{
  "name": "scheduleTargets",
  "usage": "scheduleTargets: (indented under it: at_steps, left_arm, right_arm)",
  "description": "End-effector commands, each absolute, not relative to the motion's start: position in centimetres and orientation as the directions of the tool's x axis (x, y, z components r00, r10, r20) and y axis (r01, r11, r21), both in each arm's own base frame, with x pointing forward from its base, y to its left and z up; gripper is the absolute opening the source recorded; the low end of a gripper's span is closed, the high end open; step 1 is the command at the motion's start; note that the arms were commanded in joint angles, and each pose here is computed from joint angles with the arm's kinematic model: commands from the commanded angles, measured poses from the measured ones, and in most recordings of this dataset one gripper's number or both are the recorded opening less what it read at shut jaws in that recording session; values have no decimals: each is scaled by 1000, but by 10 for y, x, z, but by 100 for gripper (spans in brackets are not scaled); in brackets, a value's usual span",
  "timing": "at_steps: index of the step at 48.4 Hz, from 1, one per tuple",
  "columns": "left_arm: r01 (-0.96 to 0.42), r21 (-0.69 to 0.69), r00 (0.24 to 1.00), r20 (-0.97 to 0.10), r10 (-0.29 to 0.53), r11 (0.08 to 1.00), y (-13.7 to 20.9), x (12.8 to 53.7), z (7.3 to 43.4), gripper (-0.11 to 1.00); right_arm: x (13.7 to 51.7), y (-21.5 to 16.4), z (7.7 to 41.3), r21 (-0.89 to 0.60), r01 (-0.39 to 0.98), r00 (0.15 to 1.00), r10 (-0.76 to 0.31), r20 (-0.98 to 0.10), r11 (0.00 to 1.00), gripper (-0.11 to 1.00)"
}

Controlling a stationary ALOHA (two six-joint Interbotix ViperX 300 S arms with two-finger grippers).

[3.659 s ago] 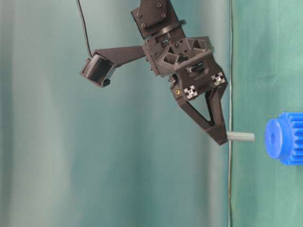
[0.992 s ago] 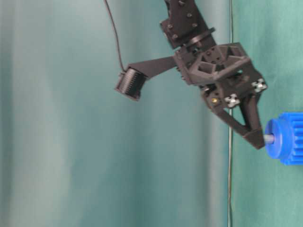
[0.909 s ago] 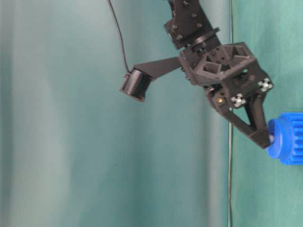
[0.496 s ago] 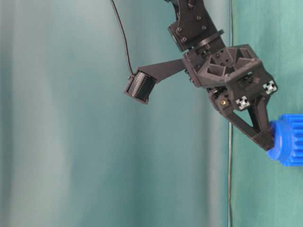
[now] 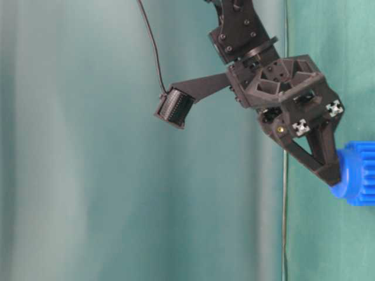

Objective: Insert the shaft placed at a random location into the center hole of the small gear at another random location.
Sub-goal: 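Open the right gripper and raise it off the inserted shaft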

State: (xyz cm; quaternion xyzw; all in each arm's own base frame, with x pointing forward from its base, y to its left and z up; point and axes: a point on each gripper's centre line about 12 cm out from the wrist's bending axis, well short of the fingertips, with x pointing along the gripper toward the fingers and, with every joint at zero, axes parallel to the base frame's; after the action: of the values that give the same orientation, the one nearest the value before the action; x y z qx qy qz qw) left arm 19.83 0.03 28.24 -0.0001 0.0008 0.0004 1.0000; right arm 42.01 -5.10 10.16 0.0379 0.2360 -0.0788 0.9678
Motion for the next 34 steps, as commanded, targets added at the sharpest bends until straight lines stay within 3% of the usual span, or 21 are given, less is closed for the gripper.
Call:
scheduleTargets:
  at_steps: [1,5,14,34]
  left_arm:
    - [-2,4,1000,20,2,1000,1,201,292,0]
    - [-2,3,1000,20,2,1000,1,201,292,0]
    - [-2,3,1000,23,2,1000,1,201,292,0]
    - [-2,3,1000,28,2,1000,1,200,293,0]
  right_arm:
    - [423,-52,116,43,175,891,-139,-433,984,67]
    - [422,-51,123,43,171,893,-136,-429,984,82]
    - [420,-51,142,44,167,900,-135,-415,985,74]
    - [404,-47,203,39,148,930,-125,-346,988,74]
